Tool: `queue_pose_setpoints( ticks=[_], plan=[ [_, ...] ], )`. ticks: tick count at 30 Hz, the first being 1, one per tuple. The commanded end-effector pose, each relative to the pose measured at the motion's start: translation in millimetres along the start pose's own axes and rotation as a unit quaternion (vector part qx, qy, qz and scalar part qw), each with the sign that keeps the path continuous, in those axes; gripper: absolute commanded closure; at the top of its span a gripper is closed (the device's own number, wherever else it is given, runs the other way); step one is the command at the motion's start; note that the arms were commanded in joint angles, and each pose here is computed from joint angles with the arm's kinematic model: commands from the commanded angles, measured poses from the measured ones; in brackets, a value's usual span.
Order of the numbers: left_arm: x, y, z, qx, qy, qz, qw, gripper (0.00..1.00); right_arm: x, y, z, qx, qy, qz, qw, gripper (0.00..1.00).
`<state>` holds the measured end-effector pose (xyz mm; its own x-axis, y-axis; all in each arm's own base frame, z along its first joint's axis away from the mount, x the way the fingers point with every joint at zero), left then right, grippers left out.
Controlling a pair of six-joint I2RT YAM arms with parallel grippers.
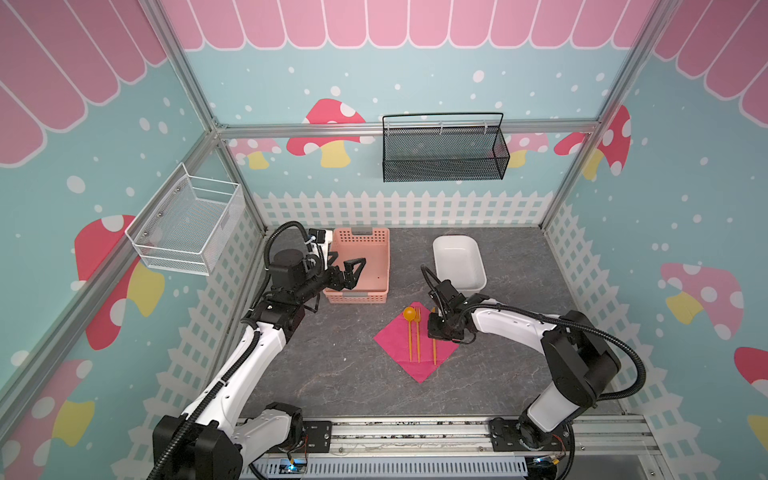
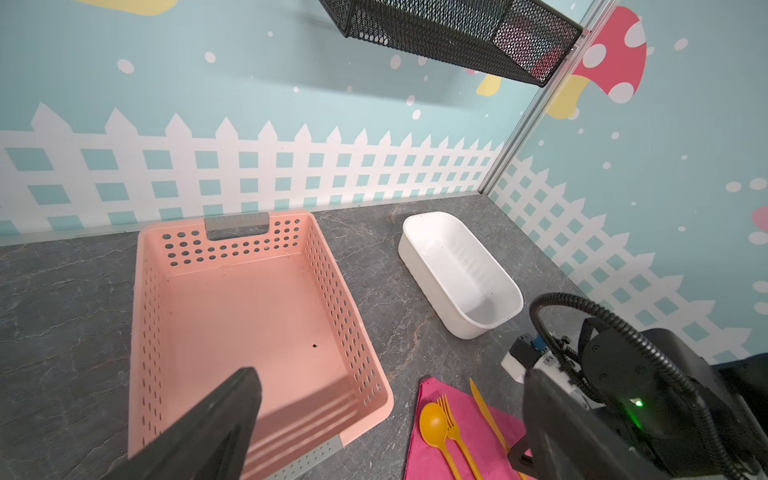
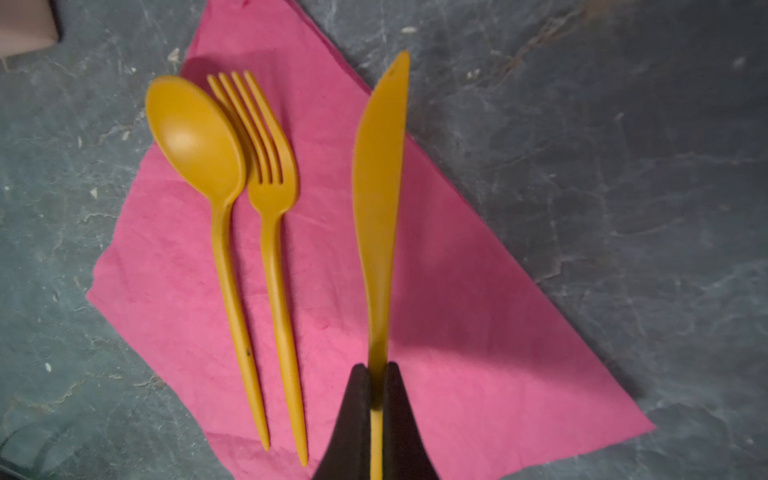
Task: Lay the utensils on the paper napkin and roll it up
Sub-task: 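Lower the yellow knife onto the napkin beside the fork with the right gripper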
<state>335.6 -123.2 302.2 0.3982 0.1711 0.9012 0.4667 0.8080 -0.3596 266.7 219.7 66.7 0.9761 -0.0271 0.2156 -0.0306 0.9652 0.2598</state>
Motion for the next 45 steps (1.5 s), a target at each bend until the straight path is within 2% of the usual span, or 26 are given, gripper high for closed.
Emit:
queue_pose_setpoints(
  ticks=[1,45],
  plan=[
    [6.8,-2.4,4.7,-0.001,-0.009,-0.003,1.0,0.01,9.7,9.3,-0.5,-0.004,-0.011,-0.003,1.0,1.0],
    [8.5,-1.5,7.7,0.008,-0.012,-0.007,1.0,0.01,12.5,21.7,-24.4,-0.018,-0.002,0.012,1.0,1.0]
  ],
)
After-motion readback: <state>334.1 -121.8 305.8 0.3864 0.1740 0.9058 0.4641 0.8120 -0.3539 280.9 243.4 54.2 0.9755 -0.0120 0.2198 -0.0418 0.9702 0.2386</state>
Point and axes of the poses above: each gripper's point midway between its finger pads, its own z axis back along the fingers, its own y axis along the line the jaws close on, x = y × z, the point moved 3 cm from there along z, back along the fingers, and after that the axes turned 3 degrees about z, right-handed, at the moved point
